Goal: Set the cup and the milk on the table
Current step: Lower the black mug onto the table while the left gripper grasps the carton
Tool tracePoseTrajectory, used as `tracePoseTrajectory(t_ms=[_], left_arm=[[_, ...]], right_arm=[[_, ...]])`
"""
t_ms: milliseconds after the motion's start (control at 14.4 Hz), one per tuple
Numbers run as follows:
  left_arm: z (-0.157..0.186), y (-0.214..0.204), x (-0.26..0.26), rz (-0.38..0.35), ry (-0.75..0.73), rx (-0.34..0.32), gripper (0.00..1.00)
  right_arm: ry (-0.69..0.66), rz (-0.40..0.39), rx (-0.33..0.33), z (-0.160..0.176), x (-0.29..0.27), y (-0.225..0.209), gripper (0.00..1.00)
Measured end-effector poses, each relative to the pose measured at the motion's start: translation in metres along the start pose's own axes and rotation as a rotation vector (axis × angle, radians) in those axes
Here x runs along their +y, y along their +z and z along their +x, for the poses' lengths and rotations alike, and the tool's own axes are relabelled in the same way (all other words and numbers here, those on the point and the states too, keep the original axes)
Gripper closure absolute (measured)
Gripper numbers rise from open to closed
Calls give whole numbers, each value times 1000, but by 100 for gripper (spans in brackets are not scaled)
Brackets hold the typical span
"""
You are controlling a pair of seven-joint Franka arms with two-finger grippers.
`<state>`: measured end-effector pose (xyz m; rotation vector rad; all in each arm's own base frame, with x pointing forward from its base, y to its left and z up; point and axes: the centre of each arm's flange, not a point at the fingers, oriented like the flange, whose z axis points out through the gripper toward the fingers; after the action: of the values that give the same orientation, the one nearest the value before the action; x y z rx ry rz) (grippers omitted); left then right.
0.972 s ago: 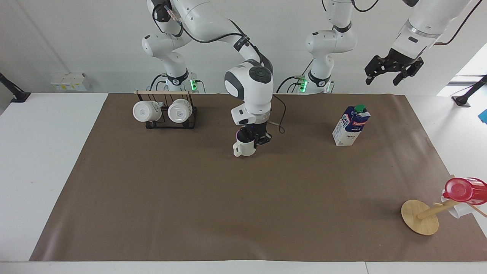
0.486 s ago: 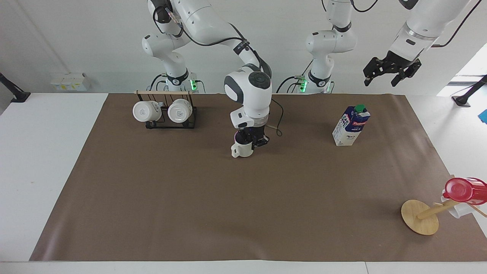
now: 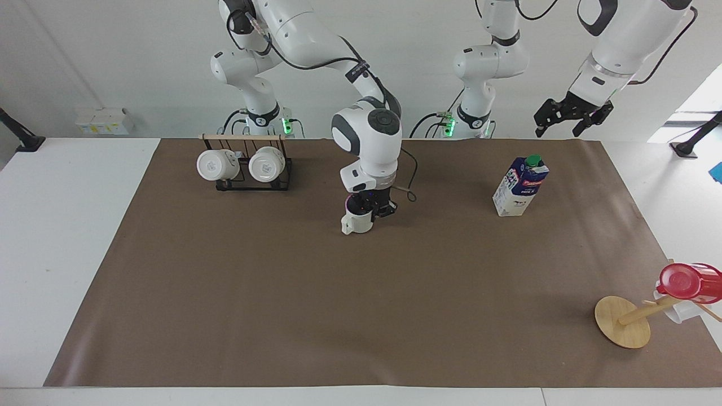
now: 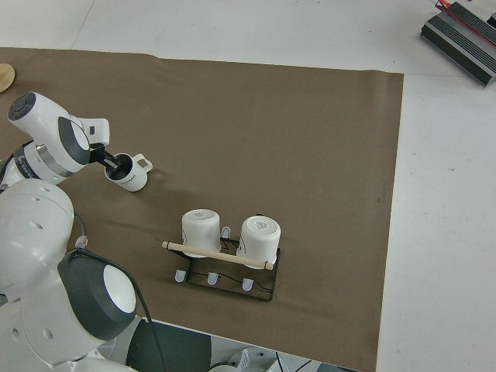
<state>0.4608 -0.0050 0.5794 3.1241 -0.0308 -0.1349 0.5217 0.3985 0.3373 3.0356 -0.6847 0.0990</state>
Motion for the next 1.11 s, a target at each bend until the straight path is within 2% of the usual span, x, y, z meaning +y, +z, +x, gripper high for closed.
tracePoseTrajectory(t_ms=[69,208,417,625,833,1111], left_arm=[[-3,10,0,1,-1,5,0],[-13,29,1,5,0,12,0],[-21,40,3,10,6,30,0],[-22,52,3,12,10,47,0],[-19,66,2,13,26,72,0],[-16,83,2,17,35,105,0]], right_arm=[[-3,0,0,0,0,0,91],[-8,2,2,-1,0,-2,67],[-26,7,26,-2,-1,-11,36],[-28,41,46,1,0,-36,2],[-64,66,66,12,14,-81,0],[-108,59,60,46,62,-141,0]])
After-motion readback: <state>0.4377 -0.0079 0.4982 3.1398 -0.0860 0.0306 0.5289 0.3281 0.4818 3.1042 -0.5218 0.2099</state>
